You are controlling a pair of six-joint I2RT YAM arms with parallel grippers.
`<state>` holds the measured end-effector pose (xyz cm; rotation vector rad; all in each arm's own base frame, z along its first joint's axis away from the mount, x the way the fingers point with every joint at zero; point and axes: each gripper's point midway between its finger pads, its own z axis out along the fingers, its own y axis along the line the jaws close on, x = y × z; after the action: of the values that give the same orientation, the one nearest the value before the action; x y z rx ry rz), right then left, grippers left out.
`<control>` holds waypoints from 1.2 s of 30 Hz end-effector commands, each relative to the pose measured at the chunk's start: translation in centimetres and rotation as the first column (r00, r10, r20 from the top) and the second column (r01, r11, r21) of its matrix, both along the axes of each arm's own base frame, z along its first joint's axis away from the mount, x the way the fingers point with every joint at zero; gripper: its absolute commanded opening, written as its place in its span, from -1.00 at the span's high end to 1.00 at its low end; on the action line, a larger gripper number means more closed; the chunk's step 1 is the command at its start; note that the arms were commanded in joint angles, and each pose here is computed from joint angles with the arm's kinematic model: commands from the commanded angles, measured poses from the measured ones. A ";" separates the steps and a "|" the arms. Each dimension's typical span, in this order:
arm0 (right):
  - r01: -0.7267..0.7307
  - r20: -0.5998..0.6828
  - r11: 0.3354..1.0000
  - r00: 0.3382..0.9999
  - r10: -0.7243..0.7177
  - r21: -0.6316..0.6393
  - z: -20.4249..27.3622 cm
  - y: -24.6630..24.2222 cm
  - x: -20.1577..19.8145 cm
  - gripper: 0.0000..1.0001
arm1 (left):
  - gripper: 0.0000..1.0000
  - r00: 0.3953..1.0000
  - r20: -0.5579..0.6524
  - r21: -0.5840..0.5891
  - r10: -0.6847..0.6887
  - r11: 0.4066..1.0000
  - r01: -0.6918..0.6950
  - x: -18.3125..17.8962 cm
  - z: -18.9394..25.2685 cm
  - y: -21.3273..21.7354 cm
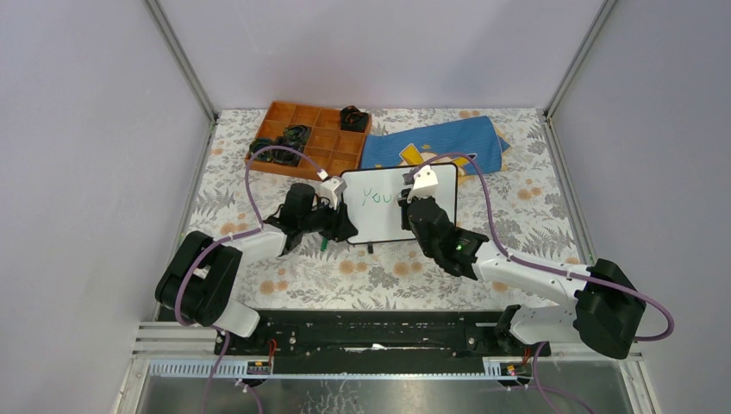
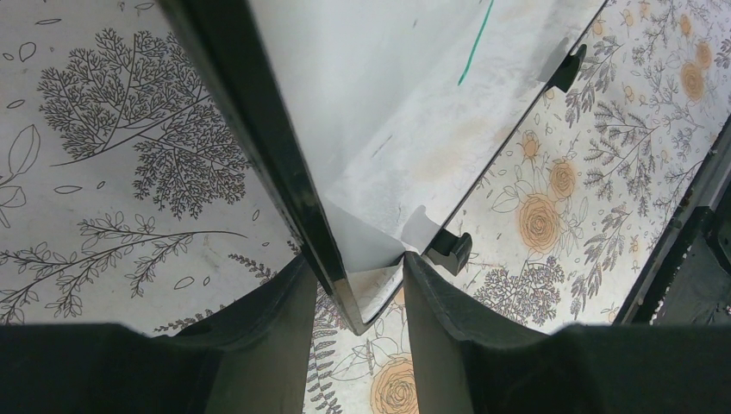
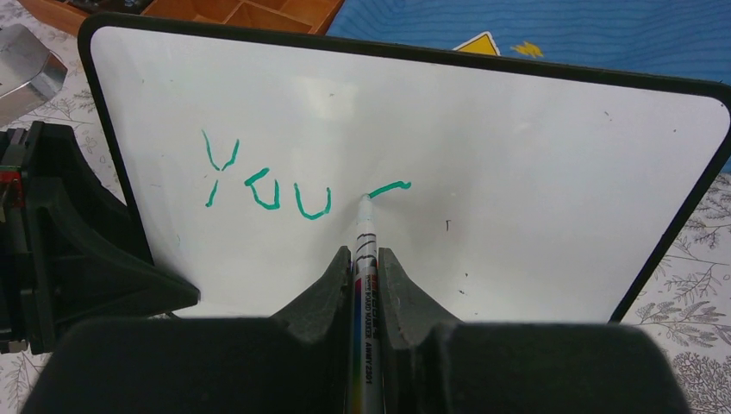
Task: Write a sentence on the whiteboard
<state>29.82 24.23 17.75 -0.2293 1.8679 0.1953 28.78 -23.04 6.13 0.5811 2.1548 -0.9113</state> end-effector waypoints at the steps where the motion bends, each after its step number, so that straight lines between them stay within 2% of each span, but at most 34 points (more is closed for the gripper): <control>1: 0.001 0.003 0.999 1.000 -0.001 0.045 0.9 0.5 0.4 1.00 | 0.05 0.999 0.055 0.008 0.000 1.000 0.000 1.0 1.1 -0.2; 16: 0.047 -0.025 0.999 0.999 -0.047 -0.021 -0.8 -1.6 -0.3 1.00 | 0.05 0.999 0.054 0.013 0.000 1.000 -0.001 1.0 1.1 -0.2; 36: 0.093 0.017 0.996 0.996 -0.092 -0.018 0.9 -3.0 -0.1 1.00 | 0.05 0.998 0.056 0.017 -0.001 1.000 0.000 1.0 1.1 -0.3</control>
<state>29.22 22.41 16.74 -0.2191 1.9101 0.1291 28.63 -23.10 5.97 0.5890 2.1601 -0.9052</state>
